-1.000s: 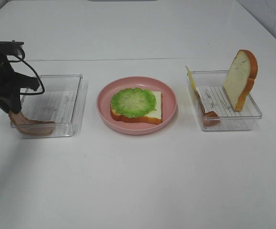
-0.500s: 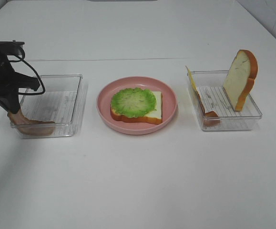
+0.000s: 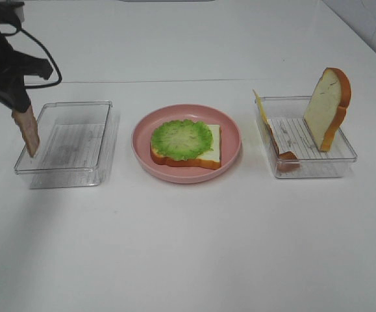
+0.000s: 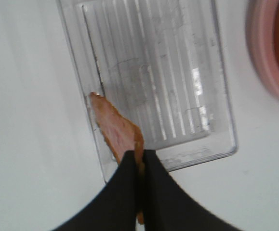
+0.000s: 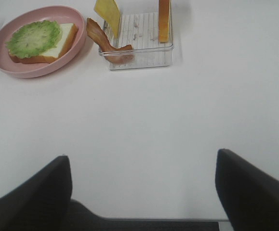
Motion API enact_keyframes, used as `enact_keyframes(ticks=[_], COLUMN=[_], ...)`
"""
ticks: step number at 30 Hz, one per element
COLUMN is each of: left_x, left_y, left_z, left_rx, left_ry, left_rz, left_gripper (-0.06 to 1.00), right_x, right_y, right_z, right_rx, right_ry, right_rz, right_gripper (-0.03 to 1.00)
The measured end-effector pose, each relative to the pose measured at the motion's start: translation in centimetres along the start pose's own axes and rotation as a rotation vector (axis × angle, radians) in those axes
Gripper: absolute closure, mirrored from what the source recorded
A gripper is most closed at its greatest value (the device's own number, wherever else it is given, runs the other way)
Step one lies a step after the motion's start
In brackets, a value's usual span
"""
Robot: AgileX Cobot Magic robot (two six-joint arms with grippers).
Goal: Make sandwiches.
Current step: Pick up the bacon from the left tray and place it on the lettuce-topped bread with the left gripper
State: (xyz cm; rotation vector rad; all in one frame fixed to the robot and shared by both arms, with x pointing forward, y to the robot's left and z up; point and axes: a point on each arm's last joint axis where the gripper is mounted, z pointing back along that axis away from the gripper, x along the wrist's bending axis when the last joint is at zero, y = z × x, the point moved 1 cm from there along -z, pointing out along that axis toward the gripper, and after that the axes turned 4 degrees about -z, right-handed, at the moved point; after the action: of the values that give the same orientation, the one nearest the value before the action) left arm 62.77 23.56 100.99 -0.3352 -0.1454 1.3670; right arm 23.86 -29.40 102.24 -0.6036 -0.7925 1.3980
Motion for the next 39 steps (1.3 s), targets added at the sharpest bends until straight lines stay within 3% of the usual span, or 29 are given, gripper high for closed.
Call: enact_keyframes(ticks=[6,12,16,17,19,21,24,28,30,32,39], left_x=[-2.3,-7.1,-9.4,-10.9,-11.6,-14.3,-15.0,-18.1,-18.4,-20.1,-21.1], left_y=[-1.7,-4.2,-5.0,-5.4,-5.7,-6.4,-6.5,-7.0,-7.1,-7.3,-7.6], left_z=[3.1,6.7,7.1,6.9,6.5,4.7,4.2,2.2,1.7,0.0,-2.7], left_rx=[-0.051,-0.176,-0.199,-0.203,-0.198,-0.171,-0.165,-0.135,-0.128,-0.103,-0.067], left_ry=[0.065,0.178,0.23,0.262,0.278,0.335,0.349,0.428,0.44,0.502,0.558], left_rz=[-0.022,-0.091,-0.125,-0.15,-0.159,-0.188,-0.195,-0.214,-0.212,-0.204,-0.189], left_gripper=[0.94,0.94,0.94,0.94,0.94,0.94,0.94,0.94,0.94,0.94,0.94], right_x=[0.0,0.0,0.0,0.0,0.0,0.0,0.0,0.0,0.0,0.0,0.0], right_y=[0.0,0.0,0.0,0.0,0.0,0.0,0.0,0.0,0.0,0.0,0.0], right_z=[0.0,0.0,0.0,0.0,0.0,0.0,0.0,0.0,0.0,0.0,0.0], right_rx=[0.0,0.0,0.0,0.0,0.0,0.0,0.0,0.0,0.0,0.0,0.0], right_ry=[0.0,0.0,0.0,0.0,0.0,0.0,0.0,0.0,0.0,0.0,0.0], right_rz=[0.0,0.0,0.0,0.0,0.0,0.0,0.0,0.0,0.0,0.0,0.0], right_gripper=[0.18,0.18,0.18,0.18,0.18,0.18,0.18,0.18,0.18,0.18,0.18])
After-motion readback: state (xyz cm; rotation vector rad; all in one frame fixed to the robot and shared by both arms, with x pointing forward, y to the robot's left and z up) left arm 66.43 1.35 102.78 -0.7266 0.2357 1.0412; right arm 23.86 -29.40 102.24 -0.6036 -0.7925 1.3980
